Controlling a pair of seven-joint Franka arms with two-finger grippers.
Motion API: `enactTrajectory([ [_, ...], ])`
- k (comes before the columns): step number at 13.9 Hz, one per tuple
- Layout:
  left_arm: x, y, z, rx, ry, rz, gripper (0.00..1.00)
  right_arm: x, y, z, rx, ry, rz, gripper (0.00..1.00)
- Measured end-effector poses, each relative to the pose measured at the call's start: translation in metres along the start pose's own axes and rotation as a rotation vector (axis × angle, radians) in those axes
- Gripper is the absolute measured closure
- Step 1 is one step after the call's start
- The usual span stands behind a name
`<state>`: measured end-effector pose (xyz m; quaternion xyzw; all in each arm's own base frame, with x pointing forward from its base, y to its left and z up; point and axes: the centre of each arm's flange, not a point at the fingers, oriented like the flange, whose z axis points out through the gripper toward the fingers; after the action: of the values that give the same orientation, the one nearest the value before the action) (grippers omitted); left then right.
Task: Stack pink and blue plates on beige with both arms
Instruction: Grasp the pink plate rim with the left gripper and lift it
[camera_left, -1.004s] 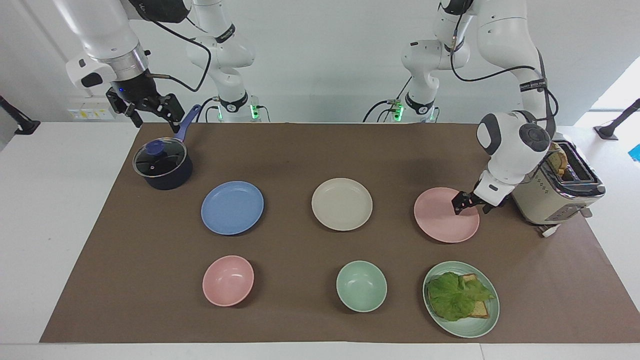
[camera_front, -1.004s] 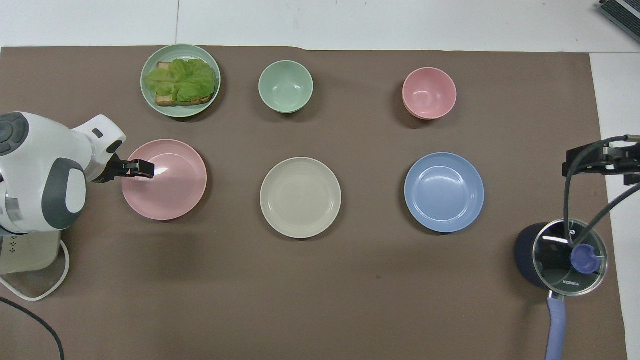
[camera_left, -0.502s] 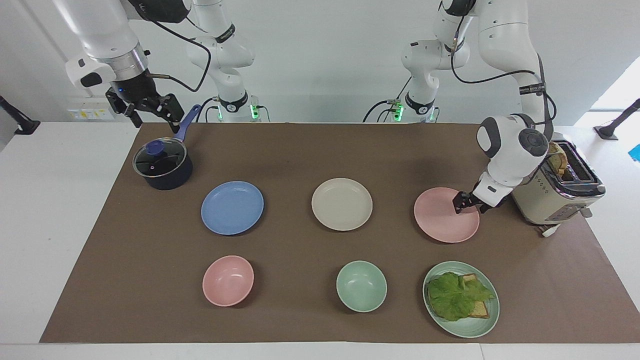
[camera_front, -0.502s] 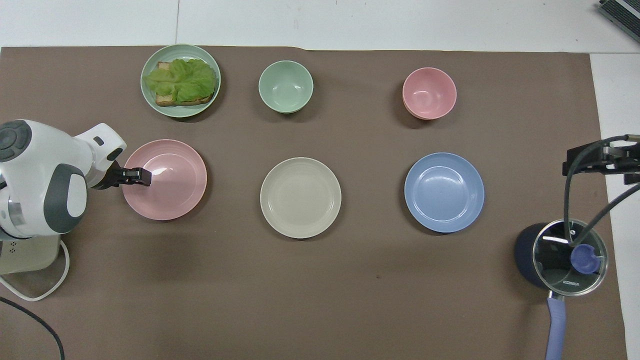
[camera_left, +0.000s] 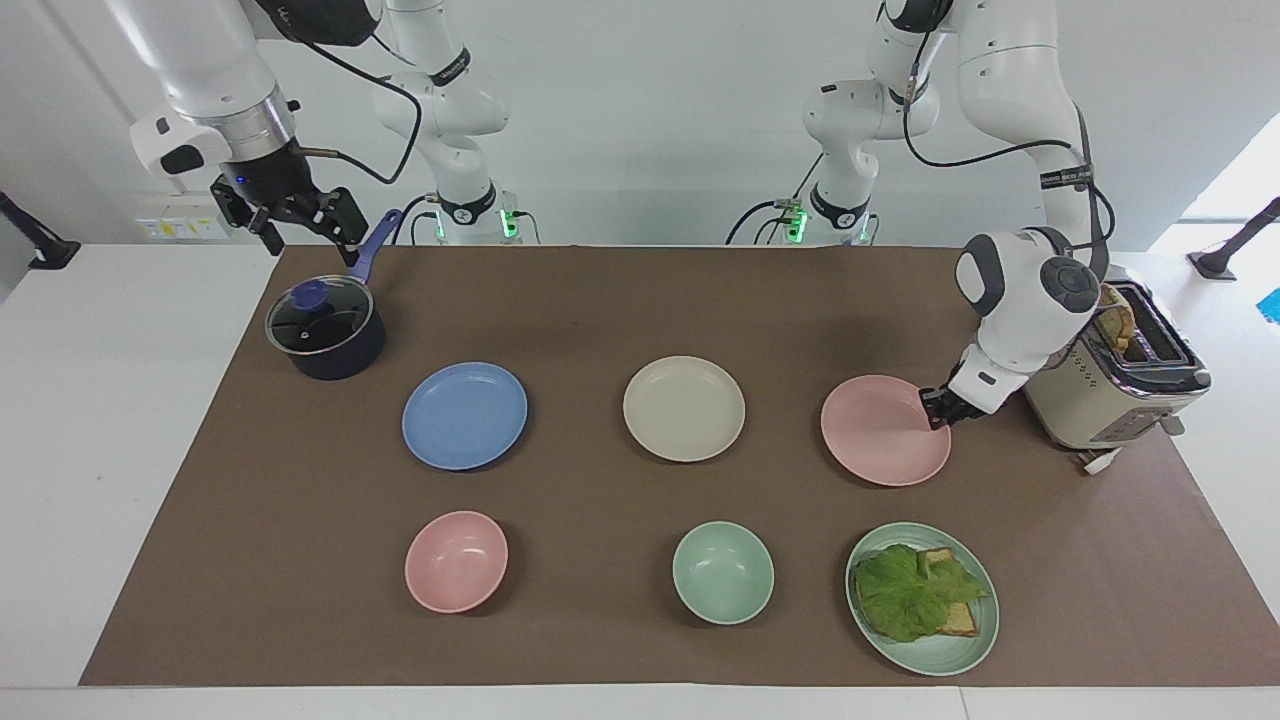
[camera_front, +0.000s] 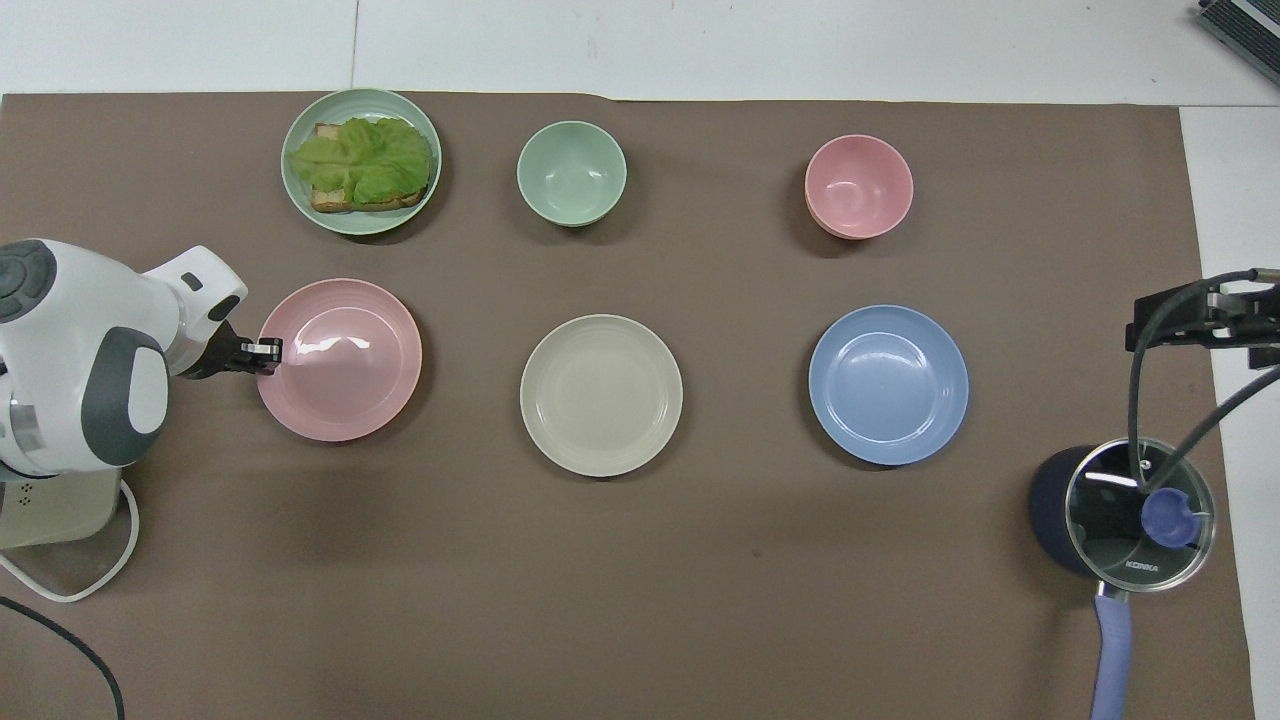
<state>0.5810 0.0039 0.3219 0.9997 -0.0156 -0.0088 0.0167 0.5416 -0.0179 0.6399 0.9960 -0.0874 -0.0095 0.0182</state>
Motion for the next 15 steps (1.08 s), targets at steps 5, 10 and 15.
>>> enactTrajectory([
  [5,0.005,-0.02,-0.048,-0.016,-0.089,0.008,0.95,0.001,0.004,0.0,0.0,-0.001,0.008,0.0],
  [10,0.0,-0.006,-0.128,-0.127,-0.082,-0.019,0.95,0.001,0.004,0.001,0.0,-0.001,0.008,0.0],
  [15,-0.015,0.08,-0.157,-0.176,-0.088,-0.099,0.95,0.001,0.005,0.002,0.0,-0.004,0.009,0.0],
])
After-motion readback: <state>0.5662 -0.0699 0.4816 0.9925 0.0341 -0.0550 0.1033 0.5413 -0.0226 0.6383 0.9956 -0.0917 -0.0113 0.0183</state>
